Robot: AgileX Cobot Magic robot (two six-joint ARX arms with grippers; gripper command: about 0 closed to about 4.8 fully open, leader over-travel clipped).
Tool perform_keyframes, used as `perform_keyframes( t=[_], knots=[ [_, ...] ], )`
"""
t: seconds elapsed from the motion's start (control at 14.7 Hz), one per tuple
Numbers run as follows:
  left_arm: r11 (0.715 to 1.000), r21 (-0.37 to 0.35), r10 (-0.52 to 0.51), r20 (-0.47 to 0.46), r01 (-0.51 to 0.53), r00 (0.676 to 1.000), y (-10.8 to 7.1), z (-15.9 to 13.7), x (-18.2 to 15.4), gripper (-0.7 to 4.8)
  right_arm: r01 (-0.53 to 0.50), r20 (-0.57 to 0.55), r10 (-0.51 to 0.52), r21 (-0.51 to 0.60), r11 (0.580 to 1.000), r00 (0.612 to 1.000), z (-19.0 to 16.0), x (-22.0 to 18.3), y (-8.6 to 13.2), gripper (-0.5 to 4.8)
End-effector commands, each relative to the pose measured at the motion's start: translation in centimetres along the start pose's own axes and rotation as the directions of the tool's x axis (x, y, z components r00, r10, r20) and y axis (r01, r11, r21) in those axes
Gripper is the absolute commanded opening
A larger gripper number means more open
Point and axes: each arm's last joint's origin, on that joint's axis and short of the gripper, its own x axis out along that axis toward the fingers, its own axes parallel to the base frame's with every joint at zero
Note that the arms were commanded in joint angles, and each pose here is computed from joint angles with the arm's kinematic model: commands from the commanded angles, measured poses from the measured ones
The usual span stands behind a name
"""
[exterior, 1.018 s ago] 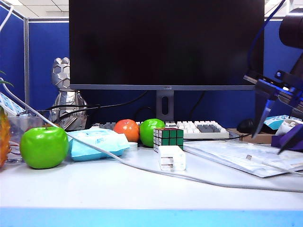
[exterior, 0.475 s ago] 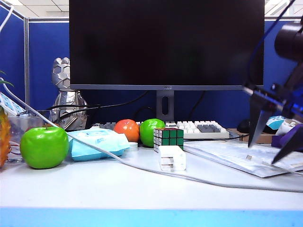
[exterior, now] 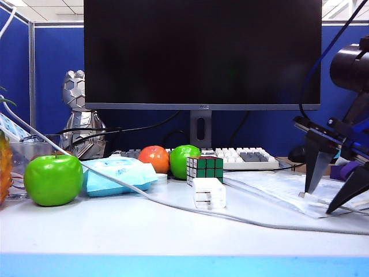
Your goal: Pick up the Type-C charging cable and the charging base, insert one end of the Type-C charger into the corresponding slot on the base, and finally place the plugged-in charger back on the table.
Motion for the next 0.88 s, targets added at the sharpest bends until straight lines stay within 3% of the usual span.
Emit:
perform_keyframes(
  t=[0.07, 0.2, 0.41, 0.54, 0.75, 0.81, 0.88],
  knots=[
    [1.0, 0.014, -0.008, 0.025, 0.007, 1.0, -0.1, 0.4, -0.1, -0.05, 0.012, 0.029, -0.012, 0.012, 1.0, 1.0, 0.2, 0.5, -0.1, 1.33],
    [1.0, 0.016, -0.005, 0.028, 0.005, 1.0, -0.1, 0.4, -0.1, -0.05, 0.012, 0.032, -0.013, 0.012, 1.0, 0.999, 0.2, 0.5, -0.1, 0.0],
    [1.0, 0.016, -0.006, 0.028, 0.005, 1.0, -0.1, 0.4, -0.1, -0.05, -0.014, 0.026, 0.016, -0.089, 0.996, 1.0, 0.3, 0.5, 0.2, -0.02],
    [1.0, 0.016, -0.006, 0.028, 0.005, 1.0, -0.1, 0.4, -0.1, -0.05, -0.115, -0.013, 0.115, -0.235, 0.965, 0.993, 0.3, 0.2, 1.0, -0.02],
    [1.0, 0.016, -0.007, 0.027, 0.007, 1.0, -0.1, 0.4, -0.1, -0.05, -0.373, -0.103, 0.367, -0.444, 0.815, 0.924, 0.3, -1.2, 3.3, -0.02],
    [1.0, 0.016, -0.009, 0.026, 0.009, 1.0, -0.1, 0.4, -0.1, -0.05, -0.467, -0.15, 0.457, -0.492, 0.735, 0.877, 0.2, -1.9, 4.2, -0.02],
    [1.0, 0.015, -0.009, 0.026, 0.009, 1.0, -0.1, 0.4, -0.1, -0.05, -0.576, -0.213, 0.565, -0.549, 0.605, 0.797, 0.1, -3.0, 5.3, -0.02]
  ],
)
